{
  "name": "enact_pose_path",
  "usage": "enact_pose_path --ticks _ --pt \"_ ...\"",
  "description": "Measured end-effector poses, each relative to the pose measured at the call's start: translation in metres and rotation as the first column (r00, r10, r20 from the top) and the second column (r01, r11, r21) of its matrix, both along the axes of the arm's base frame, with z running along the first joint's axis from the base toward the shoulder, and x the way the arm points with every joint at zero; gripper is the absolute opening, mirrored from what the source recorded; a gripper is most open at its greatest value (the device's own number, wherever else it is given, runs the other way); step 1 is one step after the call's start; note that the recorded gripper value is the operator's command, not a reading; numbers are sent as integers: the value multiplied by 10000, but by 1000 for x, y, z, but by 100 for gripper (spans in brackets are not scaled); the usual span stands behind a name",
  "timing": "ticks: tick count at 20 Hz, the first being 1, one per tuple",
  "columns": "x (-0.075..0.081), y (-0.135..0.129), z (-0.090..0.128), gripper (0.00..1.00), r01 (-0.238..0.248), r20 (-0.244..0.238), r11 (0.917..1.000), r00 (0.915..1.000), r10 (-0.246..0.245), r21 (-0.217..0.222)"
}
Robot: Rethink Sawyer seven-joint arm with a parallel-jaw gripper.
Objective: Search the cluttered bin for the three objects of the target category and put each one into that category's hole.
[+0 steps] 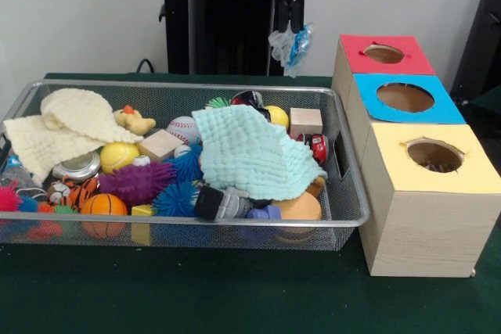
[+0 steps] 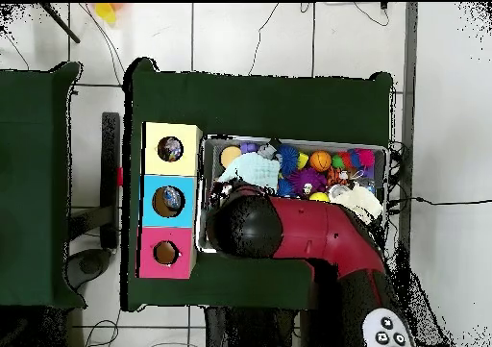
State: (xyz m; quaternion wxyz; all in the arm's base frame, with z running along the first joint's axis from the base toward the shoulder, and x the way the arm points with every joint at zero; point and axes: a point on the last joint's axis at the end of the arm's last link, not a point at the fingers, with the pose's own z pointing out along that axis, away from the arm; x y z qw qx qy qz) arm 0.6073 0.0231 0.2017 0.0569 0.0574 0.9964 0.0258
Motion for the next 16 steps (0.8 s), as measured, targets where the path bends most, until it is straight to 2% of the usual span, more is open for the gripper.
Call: enact_pose_path --ticks 11,16 --pt "-12 38 11 0 211 -43 9996 9998 -211 -194" --pt "-19 59 13 0 526 -104 9983 9985 -529 -237"
